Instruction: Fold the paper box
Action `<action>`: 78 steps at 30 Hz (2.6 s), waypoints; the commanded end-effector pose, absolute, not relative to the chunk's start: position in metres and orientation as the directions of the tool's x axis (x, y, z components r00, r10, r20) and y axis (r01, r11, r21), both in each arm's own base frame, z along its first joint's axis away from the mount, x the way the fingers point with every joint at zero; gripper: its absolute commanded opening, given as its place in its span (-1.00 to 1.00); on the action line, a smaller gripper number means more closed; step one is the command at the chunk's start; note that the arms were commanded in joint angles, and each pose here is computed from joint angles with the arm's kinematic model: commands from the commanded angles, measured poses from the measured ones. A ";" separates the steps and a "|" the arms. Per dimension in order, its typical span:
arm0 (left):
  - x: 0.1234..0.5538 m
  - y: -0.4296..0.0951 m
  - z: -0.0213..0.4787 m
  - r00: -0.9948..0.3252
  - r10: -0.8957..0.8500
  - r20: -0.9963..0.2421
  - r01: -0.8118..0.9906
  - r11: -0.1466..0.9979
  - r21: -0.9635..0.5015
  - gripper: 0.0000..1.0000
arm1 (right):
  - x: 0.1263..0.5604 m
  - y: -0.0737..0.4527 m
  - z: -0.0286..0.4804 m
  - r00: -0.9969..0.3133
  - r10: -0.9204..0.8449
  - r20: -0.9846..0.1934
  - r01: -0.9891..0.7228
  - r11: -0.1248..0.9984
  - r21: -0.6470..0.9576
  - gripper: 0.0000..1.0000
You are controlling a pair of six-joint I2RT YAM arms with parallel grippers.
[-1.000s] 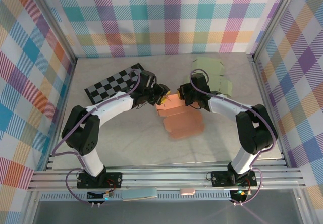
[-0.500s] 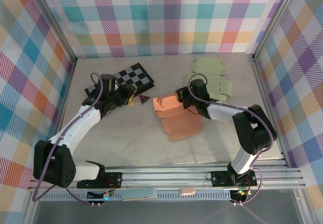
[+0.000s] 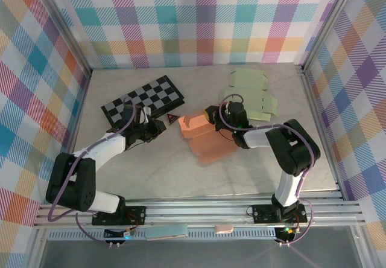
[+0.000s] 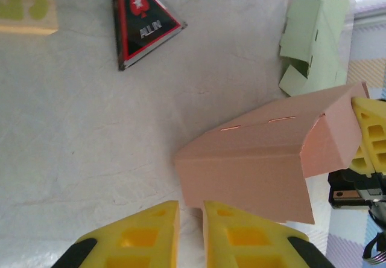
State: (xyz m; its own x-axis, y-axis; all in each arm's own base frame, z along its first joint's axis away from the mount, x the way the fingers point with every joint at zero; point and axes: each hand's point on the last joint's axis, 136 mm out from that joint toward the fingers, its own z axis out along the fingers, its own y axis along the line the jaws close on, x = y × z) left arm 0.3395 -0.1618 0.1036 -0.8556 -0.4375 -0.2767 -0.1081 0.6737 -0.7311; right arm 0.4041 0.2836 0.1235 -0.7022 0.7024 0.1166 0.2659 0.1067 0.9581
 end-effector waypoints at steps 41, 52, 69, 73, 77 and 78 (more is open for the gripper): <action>0.318 -0.250 0.083 -0.796 0.034 -0.604 0.451 0.699 -0.556 -0.36 | 0.392 0.292 0.120 -0.797 0.600 0.076 0.168 0.099 0.981 -1.00; 0.326 -0.262 0.087 -0.775 0.008 -0.632 0.440 0.724 -0.531 -0.36 | 0.394 0.292 0.122 -0.793 0.604 0.083 0.171 0.090 0.981 -1.00; 0.344 -0.269 0.081 -0.726 -0.045 -0.686 0.361 0.824 -0.436 -0.34 | 0.392 0.293 0.110 -0.763 0.638 0.106 0.193 0.068 0.979 -1.00; 0.347 -0.270 0.081 -0.720 -0.052 -0.692 0.342 0.841 -0.419 -0.36 | 0.390 0.292 0.106 -0.755 0.646 0.115 0.211 0.073 0.975 -1.00; 0.351 -0.270 0.081 -0.713 -0.059 -0.699 0.328 0.853 -0.407 -0.37 | 0.389 0.292 0.103 -0.748 0.652 0.123 0.222 0.072 0.972 -1.00; 0.351 -0.270 0.081 -0.711 -0.060 -0.701 0.325 0.856 -0.402 -0.37 | 0.388 0.292 0.104 -0.748 0.652 0.124 0.224 0.072 0.972 -1.00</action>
